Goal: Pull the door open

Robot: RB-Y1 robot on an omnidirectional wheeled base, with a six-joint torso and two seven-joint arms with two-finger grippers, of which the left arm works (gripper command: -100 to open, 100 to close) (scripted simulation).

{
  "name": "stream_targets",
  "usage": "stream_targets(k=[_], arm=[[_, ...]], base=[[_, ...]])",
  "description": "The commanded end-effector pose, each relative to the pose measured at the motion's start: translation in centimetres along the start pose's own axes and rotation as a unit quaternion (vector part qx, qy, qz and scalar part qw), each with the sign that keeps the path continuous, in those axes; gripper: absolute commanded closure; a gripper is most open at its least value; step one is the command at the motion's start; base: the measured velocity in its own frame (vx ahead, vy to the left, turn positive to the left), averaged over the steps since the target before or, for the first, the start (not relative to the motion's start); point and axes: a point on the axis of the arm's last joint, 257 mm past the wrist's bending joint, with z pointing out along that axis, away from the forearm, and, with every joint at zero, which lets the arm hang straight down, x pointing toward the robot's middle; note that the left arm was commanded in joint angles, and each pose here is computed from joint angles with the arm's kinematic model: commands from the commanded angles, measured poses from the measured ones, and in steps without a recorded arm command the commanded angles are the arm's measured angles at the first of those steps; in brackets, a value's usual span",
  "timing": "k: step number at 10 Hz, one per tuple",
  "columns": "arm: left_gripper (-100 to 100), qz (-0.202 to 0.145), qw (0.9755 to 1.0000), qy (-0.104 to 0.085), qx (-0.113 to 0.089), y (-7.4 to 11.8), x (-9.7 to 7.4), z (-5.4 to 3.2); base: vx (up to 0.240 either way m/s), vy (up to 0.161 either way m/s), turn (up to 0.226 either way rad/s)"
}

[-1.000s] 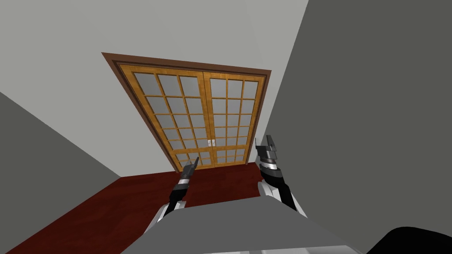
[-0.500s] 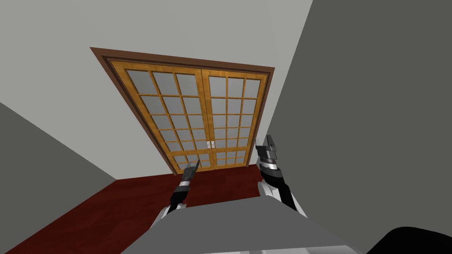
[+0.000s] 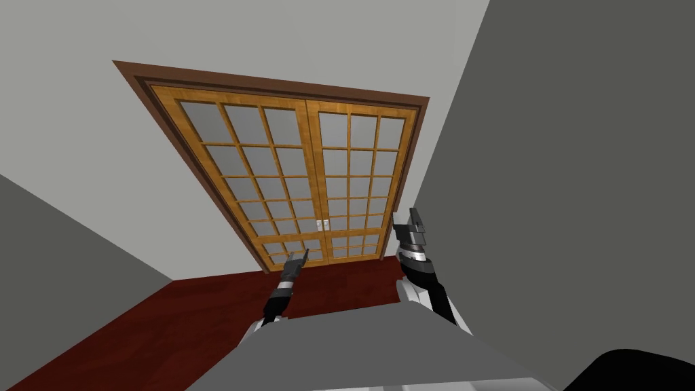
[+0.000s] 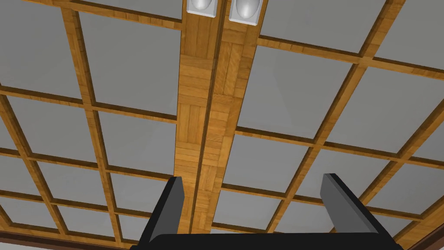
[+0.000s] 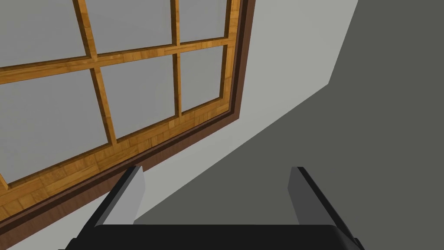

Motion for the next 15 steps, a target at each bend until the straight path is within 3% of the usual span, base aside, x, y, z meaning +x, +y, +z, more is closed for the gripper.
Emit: stream_targets(k=[1, 8, 15], arm=[[-100, 0.015, 0.9998, 0.009, -0.002, 0.0, 1.0, -0.40], [-100, 0.063, 0.9971, 0.043, -0.007, -0.4, 4.6, -1.43], [-100, 0.105, 0.9914, 0.077, -0.004, -2.2, 8.5, -2.46]], base=[[0.103, 0.008, 0.006], [0.099, -0.003, 0.008], [0.149, 0.031, 0.014]])
